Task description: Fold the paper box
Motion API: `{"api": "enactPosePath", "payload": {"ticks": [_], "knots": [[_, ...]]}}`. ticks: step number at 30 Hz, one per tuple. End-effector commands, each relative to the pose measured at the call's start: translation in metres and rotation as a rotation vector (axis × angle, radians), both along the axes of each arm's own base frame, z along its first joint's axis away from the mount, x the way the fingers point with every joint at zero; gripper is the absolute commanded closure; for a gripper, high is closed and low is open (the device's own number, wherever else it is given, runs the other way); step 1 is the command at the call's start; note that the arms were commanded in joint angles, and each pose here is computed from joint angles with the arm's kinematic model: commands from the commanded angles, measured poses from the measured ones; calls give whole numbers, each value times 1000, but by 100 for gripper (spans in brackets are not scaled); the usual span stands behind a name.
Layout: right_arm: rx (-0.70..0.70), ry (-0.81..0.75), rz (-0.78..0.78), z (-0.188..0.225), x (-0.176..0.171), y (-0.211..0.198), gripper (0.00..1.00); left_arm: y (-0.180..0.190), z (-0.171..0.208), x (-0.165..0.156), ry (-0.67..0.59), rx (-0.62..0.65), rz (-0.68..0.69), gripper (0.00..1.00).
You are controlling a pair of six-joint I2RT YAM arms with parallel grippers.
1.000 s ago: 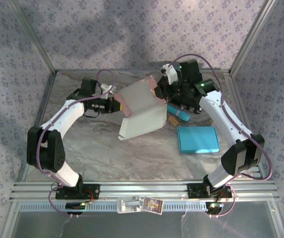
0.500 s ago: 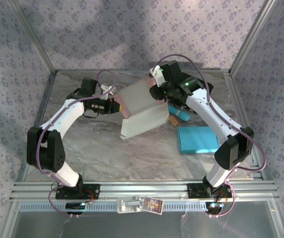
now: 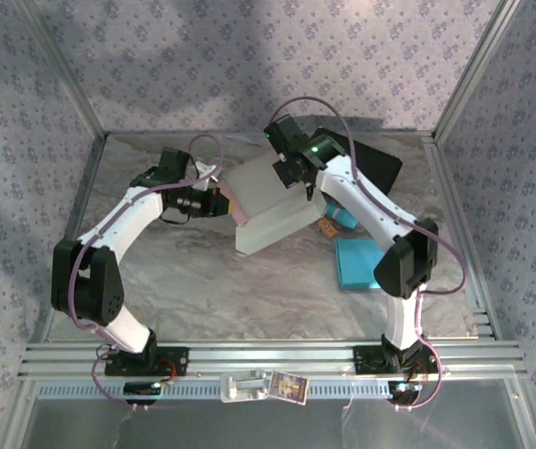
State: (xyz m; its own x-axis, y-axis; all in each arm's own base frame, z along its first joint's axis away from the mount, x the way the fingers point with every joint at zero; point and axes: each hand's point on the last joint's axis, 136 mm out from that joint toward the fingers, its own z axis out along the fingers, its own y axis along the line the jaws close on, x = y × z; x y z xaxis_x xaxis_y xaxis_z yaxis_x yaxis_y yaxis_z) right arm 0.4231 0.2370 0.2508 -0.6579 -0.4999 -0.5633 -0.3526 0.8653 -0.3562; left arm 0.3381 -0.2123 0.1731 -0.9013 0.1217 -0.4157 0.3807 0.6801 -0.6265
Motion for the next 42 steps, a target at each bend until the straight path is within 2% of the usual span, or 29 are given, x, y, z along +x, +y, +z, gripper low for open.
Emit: {"api": "enactPosePath", "payload": {"ticks": [1,9,19,22,26,33,42], "knots": [[-89,64,-104,-15,-17,-13,100,-1,9,4,-17,10,16,100],[51,165,-119,-68,-51,13,100,8,-41,0,80,80,130,100],[85,276,-129,-132,-80,17,100,11,-102,-24,180,138,176,100],[69,275,-130,-138,-84,16,100,12,-111,-26,184,147,200,100],[76,266,-133,-138,-86,15,100,13,-112,-21,160,147,236,90],[73,270,-141,-140,-87,12,100,13,-120,-15,152,147,257,79],[77,243,-161,-135,-84,10,100,14,-119,-14,124,199,260,81]]}}
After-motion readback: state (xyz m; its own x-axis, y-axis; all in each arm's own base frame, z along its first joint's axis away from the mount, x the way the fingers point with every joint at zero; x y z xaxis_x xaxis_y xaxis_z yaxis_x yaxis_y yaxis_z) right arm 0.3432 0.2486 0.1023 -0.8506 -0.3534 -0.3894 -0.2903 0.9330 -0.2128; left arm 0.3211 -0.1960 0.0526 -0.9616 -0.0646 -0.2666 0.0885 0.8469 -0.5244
